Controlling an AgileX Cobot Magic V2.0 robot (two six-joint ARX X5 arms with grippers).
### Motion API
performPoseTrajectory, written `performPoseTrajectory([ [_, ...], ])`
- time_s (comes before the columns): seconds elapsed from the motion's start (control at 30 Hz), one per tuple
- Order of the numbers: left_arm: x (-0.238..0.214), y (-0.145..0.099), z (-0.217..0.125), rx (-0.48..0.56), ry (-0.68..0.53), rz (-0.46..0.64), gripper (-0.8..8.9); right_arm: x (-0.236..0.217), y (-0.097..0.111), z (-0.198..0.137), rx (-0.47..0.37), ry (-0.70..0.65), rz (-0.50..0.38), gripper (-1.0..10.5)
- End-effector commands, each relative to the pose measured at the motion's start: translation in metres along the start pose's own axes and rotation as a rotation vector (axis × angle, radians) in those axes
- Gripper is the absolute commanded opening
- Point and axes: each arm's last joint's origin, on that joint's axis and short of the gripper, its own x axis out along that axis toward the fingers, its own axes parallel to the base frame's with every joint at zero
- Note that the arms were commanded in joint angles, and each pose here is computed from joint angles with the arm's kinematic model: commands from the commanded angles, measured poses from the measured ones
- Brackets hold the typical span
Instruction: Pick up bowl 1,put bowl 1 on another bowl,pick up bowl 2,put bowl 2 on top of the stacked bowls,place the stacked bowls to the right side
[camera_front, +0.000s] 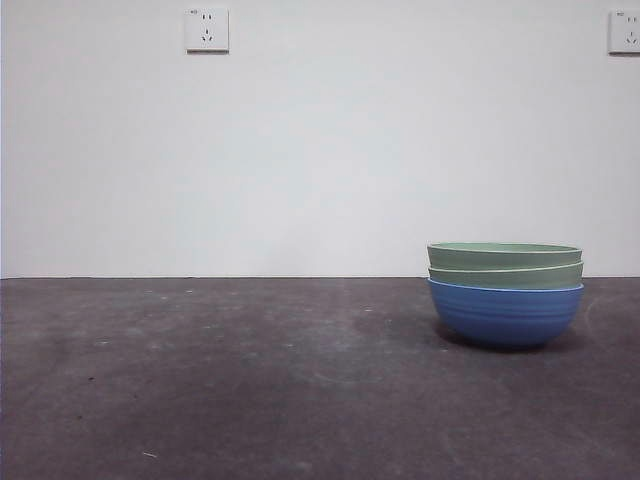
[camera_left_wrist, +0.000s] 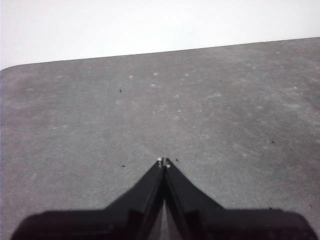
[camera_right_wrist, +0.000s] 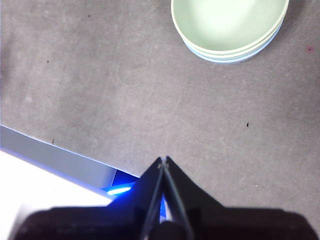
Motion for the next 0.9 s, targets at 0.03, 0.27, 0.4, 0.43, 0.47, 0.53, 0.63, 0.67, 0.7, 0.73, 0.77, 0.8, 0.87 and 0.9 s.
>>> performPoseTrajectory([
  [0.03,0.001,0.0,-0.004,-0.008,0.01,0.003,-0.03,0.002,-0.001,0.0,-0.007,0.006,-0.003,0.0],
  [0.27,0.001,0.0,-0.004,-0.008,0.01,0.003,-0.03,0.002,-0.001,0.0,-0.007,0.006,-0.003,0.0],
  [0.4,0.001,0.0,-0.004,-0.008,0.01,0.003,-0.03,0.002,-0.001,0.0,-0.007,0.006,-0.003,0.0],
  [0.43,0.001,0.0,-0.004,-0.008,0.01,0.003,-0.03,0.002,-0.001,0.0,-0.007,0.006,-0.003,0.0],
  [0.47,0.001,0.0,-0.004,-0.008,0.01,0.003,-0.03,0.002,-0.001,0.0,-0.007,0.006,-0.003,0.0],
  [0.53,0.001,0.0,-0.004,-0.008,0.01,0.003,-0.03,0.002,0.0,0.0,-0.009,0.006,0.001,0.0],
  [0.63,0.001,0.0,-0.004,-0.008,0.01,0.003,-0.03,-0.003,-0.001,-0.004,-0.015,-0.018,-0.027,0.0],
  [0.67,0.001,0.0,-0.004,-0.008,0.01,0.003,-0.03,-0.006,-0.001,-0.005,-0.025,-0.029,-0.043,0.0],
  [0.7,0.001,0.0,-0.004,-0.008,0.01,0.003,-0.03,-0.009,-0.001,-0.007,-0.027,-0.042,-0.06,0.0],
  [0.73,0.001,0.0,-0.004,-0.008,0.01,0.003,-0.03,-0.012,-0.001,-0.009,-0.039,-0.063,-0.073,0.0],
  [0.77,0.001,0.0,-0.004,-0.008,0.01,0.003,-0.03,-0.016,-0.001,-0.011,-0.058,-0.094,-0.092,0.0],
  [0.8,0.001,0.0,-0.004,-0.008,0.01,0.003,-0.03,-0.021,-0.001,-0.012,-0.069,-0.131,-0.104,0.0],
  [0.87,0.001,0.0,-0.004,-0.008,0.01,0.003,-0.03,-0.034,0.001,-0.014,-0.085,-0.25,-0.118,0.0],
  [0.9,0.001,0.0,-0.004,-0.008,0.01,0.003,-0.03,-0.04,0.002,-0.015,-0.092,-0.308,-0.119,0.0],
])
